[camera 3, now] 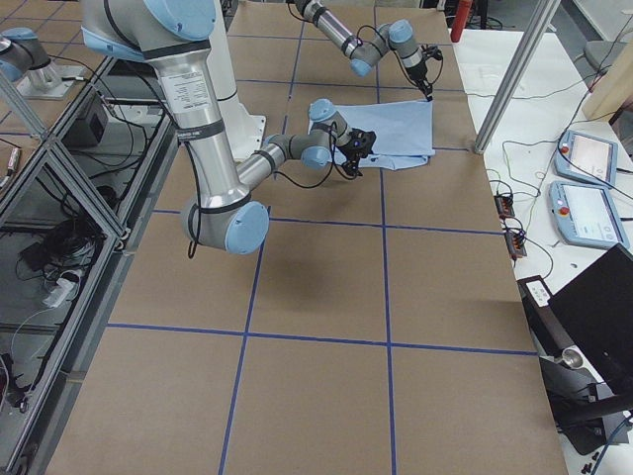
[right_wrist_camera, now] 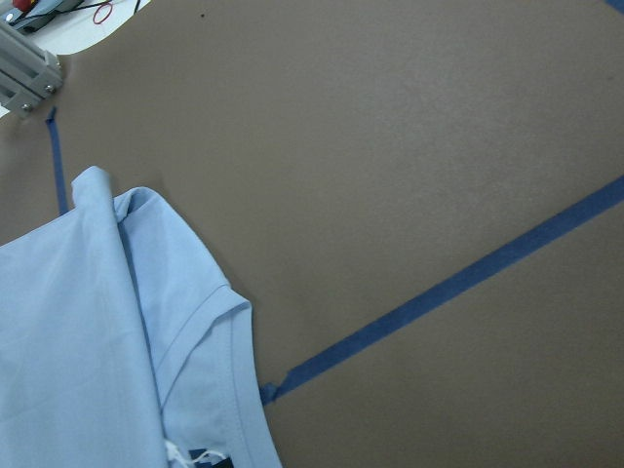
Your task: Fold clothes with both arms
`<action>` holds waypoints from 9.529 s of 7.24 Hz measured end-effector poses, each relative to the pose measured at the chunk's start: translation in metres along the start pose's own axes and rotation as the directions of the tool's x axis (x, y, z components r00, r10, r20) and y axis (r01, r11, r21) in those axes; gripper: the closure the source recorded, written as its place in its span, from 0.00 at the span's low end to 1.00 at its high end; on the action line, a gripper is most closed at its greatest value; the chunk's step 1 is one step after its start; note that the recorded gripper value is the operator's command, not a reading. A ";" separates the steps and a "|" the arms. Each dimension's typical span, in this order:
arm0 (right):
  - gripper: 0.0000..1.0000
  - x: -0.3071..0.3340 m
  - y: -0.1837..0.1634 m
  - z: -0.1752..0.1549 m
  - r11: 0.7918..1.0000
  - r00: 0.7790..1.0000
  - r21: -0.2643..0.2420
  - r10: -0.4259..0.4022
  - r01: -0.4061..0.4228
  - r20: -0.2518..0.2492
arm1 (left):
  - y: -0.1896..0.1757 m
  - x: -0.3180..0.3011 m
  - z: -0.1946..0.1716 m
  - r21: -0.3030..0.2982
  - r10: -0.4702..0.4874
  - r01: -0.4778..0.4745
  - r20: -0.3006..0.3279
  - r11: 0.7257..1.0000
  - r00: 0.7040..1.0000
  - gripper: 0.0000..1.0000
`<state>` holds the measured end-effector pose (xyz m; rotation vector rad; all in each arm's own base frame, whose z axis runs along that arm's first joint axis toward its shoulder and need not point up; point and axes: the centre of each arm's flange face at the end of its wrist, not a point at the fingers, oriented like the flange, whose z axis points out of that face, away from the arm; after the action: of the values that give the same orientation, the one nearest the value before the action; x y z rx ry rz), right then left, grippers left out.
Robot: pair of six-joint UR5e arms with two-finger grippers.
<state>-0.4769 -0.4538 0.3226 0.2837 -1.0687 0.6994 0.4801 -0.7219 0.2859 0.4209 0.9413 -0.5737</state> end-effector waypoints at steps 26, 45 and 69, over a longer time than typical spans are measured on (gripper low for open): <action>1.00 -0.074 0.228 -0.025 0.495 0.502 -0.255 -0.864 0.830 -0.044 | 0.028 -0.063 -0.050 -0.091 -0.023 0.013 -0.113 0.996 0.993 0.50; 0.39 -0.072 0.134 0.003 0.574 0.551 -0.206 -0.819 0.793 -0.161 | 0.037 -0.038 -0.077 -0.104 -0.061 0.044 -0.172 0.994 0.983 0.50; 0.26 -0.048 0.124 -0.017 0.963 0.935 -0.154 -0.256 0.222 -0.247 | 0.036 -0.030 -0.089 -0.103 -0.059 0.039 -0.194 0.994 0.979 0.50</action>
<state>-0.5597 -0.3695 0.2587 0.2020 -0.8012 0.4344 0.4328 -0.6345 0.2677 0.3707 1.1675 -0.5342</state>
